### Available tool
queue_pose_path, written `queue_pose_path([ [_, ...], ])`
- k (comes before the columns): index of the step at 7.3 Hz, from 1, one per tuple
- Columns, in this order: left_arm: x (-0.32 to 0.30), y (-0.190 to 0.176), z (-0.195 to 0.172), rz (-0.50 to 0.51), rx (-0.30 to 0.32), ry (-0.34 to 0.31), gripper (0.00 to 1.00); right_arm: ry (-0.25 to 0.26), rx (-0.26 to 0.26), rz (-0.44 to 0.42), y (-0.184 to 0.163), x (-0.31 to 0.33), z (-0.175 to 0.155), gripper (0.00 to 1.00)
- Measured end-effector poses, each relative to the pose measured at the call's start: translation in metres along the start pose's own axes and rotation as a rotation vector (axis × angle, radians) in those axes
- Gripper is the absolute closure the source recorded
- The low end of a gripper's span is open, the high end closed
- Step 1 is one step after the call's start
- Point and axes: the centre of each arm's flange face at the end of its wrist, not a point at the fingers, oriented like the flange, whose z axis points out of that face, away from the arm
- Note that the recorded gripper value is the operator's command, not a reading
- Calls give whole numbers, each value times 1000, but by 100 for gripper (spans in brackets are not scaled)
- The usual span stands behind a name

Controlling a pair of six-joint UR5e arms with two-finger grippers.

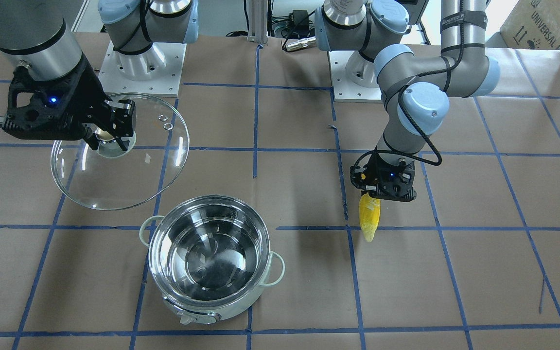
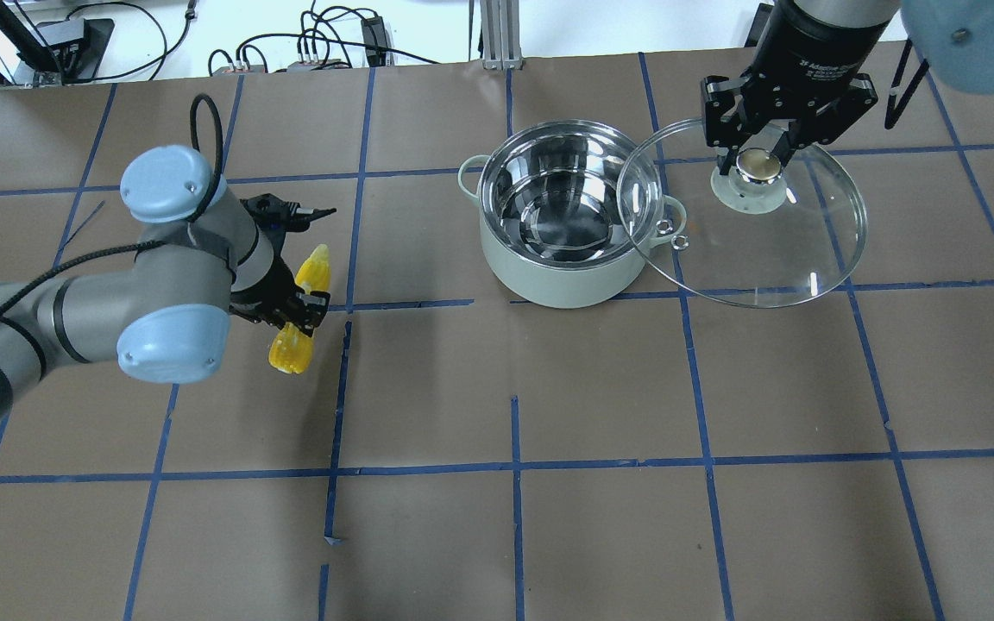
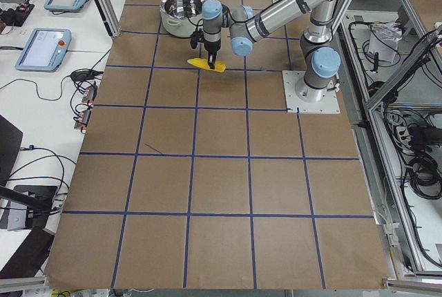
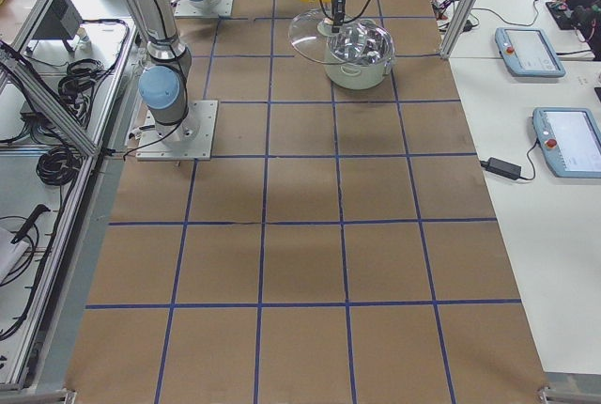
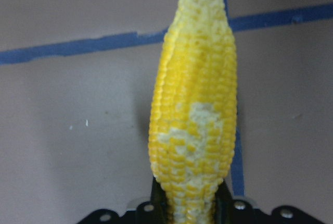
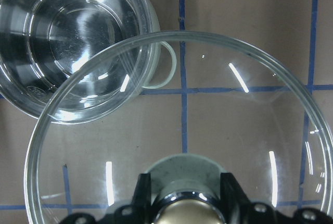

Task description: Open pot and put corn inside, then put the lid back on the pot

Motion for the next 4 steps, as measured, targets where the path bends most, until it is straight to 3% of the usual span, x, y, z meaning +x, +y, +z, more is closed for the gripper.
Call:
queue_pose_path([
  [2,16,-45,-77,-43,20,70,80,0,1,0,2,0,-1,69],
  [4,75,-73,-120,-101,39,97,79,-3,-1,2,1,1,1,69],
])
